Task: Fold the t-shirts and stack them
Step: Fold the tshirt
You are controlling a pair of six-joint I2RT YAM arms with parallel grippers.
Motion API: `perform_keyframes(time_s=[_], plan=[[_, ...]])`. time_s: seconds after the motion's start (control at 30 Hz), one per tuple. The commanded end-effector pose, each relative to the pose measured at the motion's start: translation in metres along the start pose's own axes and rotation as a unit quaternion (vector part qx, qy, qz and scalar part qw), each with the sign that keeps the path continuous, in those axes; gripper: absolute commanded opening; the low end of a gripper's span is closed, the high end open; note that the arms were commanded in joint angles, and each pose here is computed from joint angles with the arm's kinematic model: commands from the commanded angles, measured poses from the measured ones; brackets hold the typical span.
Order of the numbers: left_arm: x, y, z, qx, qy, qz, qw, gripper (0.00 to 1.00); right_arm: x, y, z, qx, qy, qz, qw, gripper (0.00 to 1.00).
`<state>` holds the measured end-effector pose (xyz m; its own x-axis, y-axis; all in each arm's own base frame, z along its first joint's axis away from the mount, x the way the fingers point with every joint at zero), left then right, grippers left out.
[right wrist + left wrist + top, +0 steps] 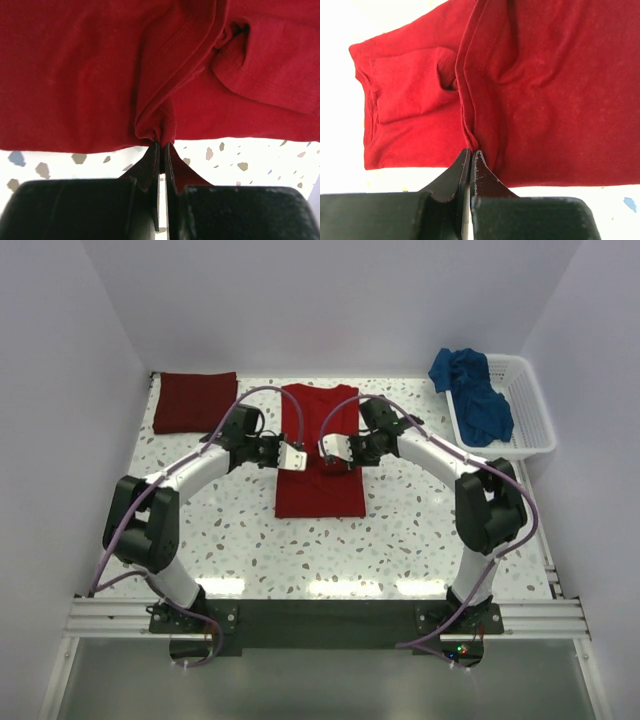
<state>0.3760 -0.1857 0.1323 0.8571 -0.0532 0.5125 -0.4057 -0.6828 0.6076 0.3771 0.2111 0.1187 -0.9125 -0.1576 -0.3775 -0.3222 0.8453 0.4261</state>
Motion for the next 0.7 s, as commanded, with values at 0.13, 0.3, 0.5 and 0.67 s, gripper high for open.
perform_keyframes(time_s=[0.13, 0.3, 0.5, 0.67], plan=[[0.043, -0.008, 0.009, -0.012, 0.043, 0.048, 0.998, 0.0, -0.039, -0.003, 0.009, -0.021, -0.041, -0.026, 0.999, 0.0], [0.047, -0.027, 0.023, 0.001, 0.042, 0.042, 0.998, 0.0, -0.045, -0.013, 0.018, -0.015, -0.038, -0.013, 0.999, 0.0], [0.045, -0.048, 0.035, 0.014, 0.044, 0.031, 0.998, 0.0, -0.043, -0.026, 0.033, -0.001, -0.031, 0.001, 1.0, 0.0], [0.05, -0.054, 0.043, 0.016, 0.05, 0.025, 0.998, 0.04, -0.043, -0.034, 0.04, 0.012, -0.031, 0.004, 0.999, 0.0]])
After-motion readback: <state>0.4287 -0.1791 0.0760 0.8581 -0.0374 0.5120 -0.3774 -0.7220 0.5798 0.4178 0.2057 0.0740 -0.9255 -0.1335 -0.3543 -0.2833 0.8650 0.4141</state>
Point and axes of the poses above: each gripper's point midway between its finger pads, its own z axis out along the fingers, its own x axis along the line the jaws close on, y = z × x, the point moved 3 cm from there along -z, back along the fingers, and after that the axes turned 2 degrees about -z, right-handed, at the moved point
